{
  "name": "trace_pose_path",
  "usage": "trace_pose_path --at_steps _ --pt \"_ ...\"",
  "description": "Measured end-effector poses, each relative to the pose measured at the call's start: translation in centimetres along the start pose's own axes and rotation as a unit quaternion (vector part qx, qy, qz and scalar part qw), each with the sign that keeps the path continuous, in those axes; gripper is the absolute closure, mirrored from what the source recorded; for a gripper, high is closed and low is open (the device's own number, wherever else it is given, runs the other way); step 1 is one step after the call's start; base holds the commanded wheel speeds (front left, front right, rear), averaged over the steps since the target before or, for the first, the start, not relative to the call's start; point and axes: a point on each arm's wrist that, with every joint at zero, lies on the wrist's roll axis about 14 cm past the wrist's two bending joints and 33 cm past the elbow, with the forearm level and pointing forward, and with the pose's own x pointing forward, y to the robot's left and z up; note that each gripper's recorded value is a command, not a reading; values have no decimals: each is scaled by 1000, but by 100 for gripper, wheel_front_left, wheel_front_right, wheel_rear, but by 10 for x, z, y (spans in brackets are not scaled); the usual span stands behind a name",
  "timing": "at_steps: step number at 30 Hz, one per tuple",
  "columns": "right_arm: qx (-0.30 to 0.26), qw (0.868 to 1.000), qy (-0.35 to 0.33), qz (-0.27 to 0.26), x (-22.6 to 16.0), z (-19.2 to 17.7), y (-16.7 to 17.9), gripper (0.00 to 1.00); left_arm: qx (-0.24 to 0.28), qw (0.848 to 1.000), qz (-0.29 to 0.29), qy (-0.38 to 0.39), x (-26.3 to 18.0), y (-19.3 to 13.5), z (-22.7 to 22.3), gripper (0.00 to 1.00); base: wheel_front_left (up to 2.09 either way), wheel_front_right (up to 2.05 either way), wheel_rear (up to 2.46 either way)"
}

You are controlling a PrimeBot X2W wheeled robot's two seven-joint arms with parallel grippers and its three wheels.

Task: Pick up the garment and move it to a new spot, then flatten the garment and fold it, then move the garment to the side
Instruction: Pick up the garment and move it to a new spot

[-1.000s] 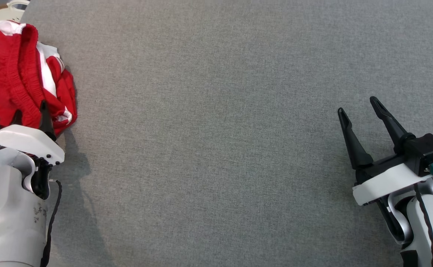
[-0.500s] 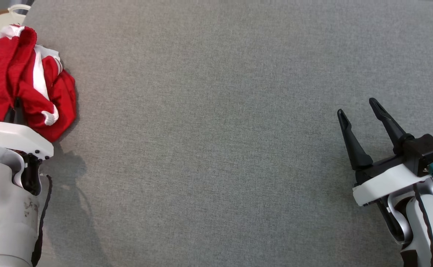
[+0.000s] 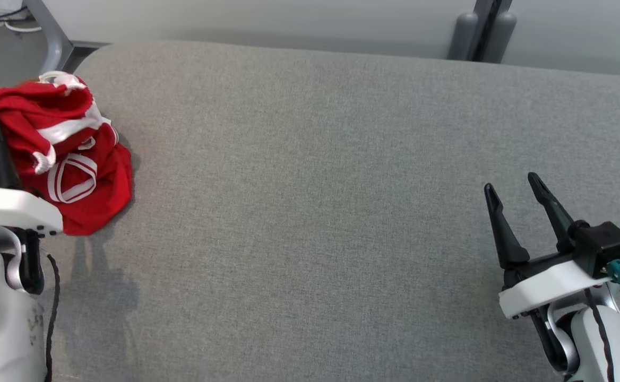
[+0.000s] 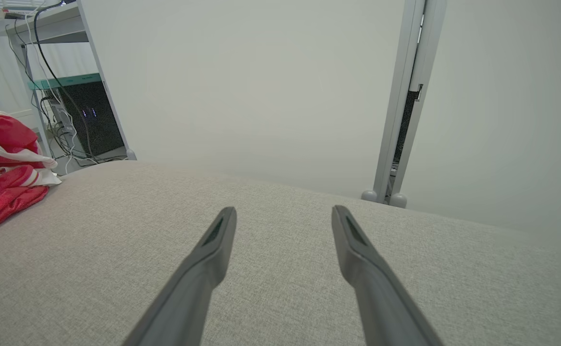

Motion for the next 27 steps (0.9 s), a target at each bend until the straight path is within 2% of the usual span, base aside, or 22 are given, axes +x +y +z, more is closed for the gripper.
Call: trace_pose_path --at_steps 8,15,21,27 --pt "5 999 -23 -28 -31 22 1 0 -4 998 -45 -50 -47 -27 27 100 0 0 0" --pt "6 998 -35 -50 -57 33 -2 0 -16 994 -101 -29 -98 -65 20 100 0 0 0" --pt "8 996 -43 -82 -75 39 -17 0 -33 983 -183 7 -126 -123 7 100 0 0 0" --pt "8 993 -41 -114 -92 38 -35 0 -51 959 -278 35 -135 -195 -2 100 0 0 0"
